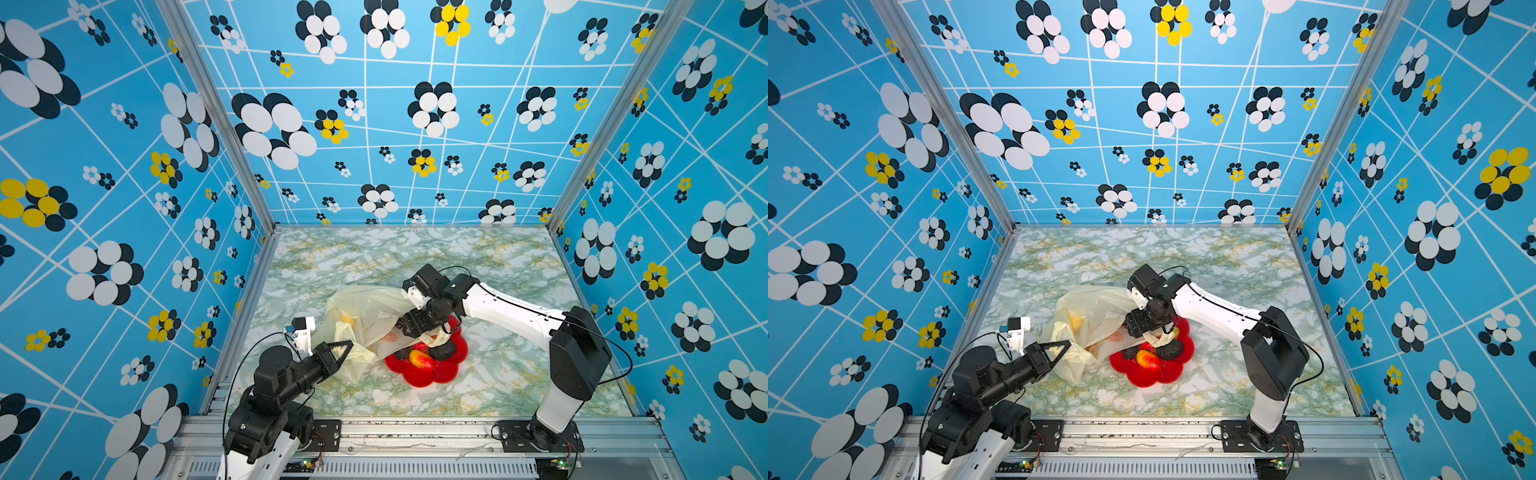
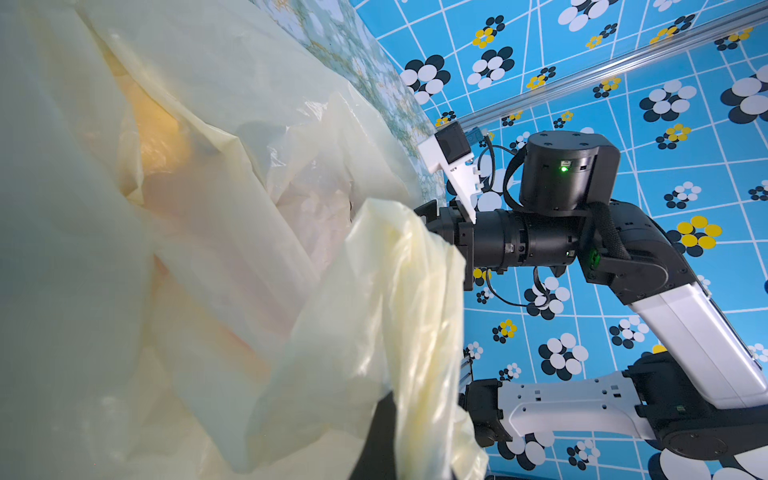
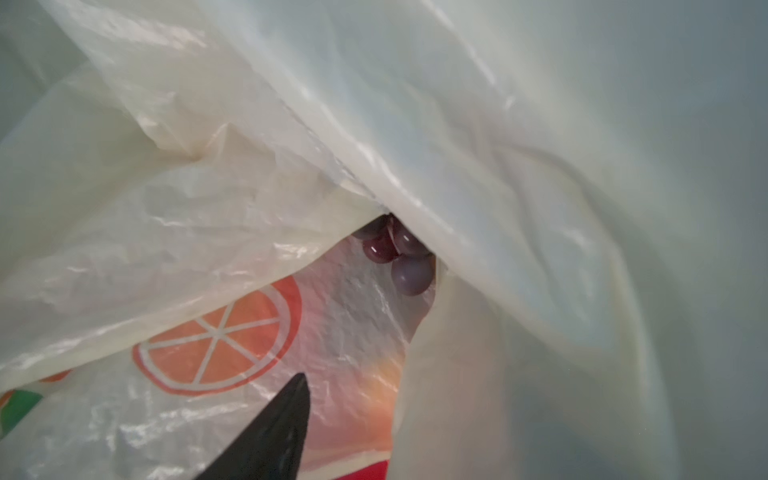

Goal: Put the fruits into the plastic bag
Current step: 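Open the right gripper to release the grapes inside the bag, then withdraw the right gripper up out of the bag, away from the plate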

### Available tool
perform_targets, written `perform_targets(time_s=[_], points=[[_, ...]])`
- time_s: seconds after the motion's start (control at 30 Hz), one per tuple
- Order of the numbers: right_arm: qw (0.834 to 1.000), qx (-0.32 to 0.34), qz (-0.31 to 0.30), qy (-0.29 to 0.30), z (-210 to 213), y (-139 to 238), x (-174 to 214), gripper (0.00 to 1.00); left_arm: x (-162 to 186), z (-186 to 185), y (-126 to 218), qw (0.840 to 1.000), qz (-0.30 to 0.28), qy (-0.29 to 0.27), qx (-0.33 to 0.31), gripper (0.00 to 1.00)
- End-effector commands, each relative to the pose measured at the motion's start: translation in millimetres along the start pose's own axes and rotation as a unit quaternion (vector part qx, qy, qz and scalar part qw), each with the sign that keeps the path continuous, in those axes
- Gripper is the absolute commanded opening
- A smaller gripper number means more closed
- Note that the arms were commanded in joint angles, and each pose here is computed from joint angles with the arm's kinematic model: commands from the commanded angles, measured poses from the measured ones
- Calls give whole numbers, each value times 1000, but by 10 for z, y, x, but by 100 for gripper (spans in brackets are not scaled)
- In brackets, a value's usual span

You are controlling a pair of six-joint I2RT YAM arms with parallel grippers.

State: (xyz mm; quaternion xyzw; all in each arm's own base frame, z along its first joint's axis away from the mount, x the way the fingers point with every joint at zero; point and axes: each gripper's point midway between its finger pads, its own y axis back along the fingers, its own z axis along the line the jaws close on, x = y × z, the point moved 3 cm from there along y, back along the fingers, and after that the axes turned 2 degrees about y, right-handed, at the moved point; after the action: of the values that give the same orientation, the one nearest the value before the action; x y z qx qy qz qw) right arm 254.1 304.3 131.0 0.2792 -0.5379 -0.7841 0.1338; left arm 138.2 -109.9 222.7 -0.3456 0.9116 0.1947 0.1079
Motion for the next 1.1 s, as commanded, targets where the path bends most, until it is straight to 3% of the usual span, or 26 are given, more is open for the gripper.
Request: perform_targets(time_s=[0.0,0.13,0.2,0.23,0.53,0.8,0.9,1.07], points=[[1000,10,-27,-10,-14,50,-150,61,-26,2,-23,1000,-5,-3,1,0],[995,20,-97,-14,-32,232,-374,16,-38,-17,-12,1000,-8,-7,2,0],[991,23,-131,-9,-15,351,-503,2,-47,-32,-7,1000,-10,-10,3,0],[989,27,-148,-3,-5,418,-575,0,-52,-47,-4,1000,-11,-13,5,0],[950,-17,-308,38,128,1190,-1451,0,-230,-295,57,997,-44,-58,14,0],[920,-94,-377,52,67,1804,-2287,0,-654,-759,44,987,-101,-121,14,0],[920,-113,-372,49,19,1787,-2428,0,-716,-820,-62,988,-91,-126,17,0],[932,-129,-338,28,-95,1592,-2384,18,-734,-750,-212,991,-83,-103,25,0]])
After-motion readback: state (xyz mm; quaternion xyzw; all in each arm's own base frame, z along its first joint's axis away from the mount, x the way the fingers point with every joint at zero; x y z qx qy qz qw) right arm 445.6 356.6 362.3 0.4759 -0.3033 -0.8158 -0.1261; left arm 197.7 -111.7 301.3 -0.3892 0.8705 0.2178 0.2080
